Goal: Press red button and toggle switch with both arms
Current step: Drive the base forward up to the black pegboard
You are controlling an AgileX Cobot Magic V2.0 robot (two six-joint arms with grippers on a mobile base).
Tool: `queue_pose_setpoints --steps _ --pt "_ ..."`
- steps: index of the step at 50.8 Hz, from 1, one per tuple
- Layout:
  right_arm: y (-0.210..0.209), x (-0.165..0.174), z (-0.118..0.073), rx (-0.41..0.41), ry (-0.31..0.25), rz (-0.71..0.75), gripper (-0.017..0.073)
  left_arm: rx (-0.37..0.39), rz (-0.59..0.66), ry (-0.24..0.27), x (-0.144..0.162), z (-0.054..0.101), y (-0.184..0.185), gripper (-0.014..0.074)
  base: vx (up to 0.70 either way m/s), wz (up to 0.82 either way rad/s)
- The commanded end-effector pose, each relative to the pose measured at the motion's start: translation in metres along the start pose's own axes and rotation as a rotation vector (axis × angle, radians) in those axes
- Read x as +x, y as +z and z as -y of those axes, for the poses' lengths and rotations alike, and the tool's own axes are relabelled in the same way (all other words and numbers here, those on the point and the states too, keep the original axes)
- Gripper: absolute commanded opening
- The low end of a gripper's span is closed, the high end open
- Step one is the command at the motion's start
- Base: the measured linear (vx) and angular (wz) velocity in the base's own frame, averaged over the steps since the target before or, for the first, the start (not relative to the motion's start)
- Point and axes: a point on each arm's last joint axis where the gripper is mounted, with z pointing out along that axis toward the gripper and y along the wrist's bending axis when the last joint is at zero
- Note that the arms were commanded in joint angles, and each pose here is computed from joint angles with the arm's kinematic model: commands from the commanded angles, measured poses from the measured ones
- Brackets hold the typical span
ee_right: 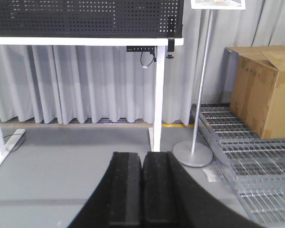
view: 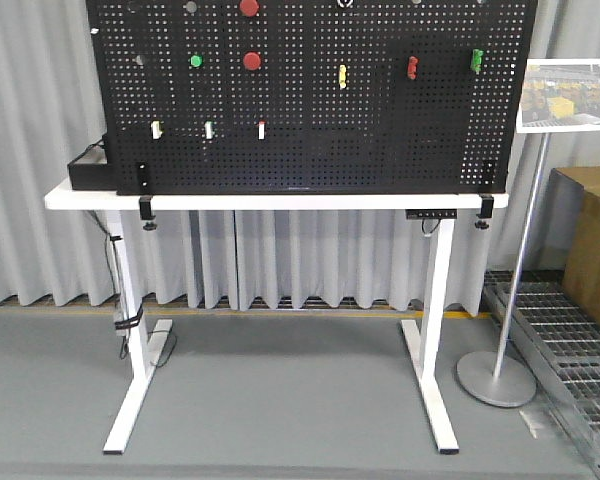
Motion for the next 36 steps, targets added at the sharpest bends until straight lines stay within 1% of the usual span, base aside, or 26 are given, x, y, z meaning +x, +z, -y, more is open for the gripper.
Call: queue_pose_setpoints --steps 1,36 --pt "-0.0006 -0.0043 0.0000 0.004 -0.008 0.084 0.0000 0.004 0.060 -0.014 0.0034 0.0000 -0.0014 0.0001 0.51 -0.06" --pt "-0.0006 -0.0038 0.0000 0.005 -0.008 0.080 0.0000 0.004 0.060 -0.014 0.0034 0.0000 -0.0014 0.0001 0.51 -0.06"
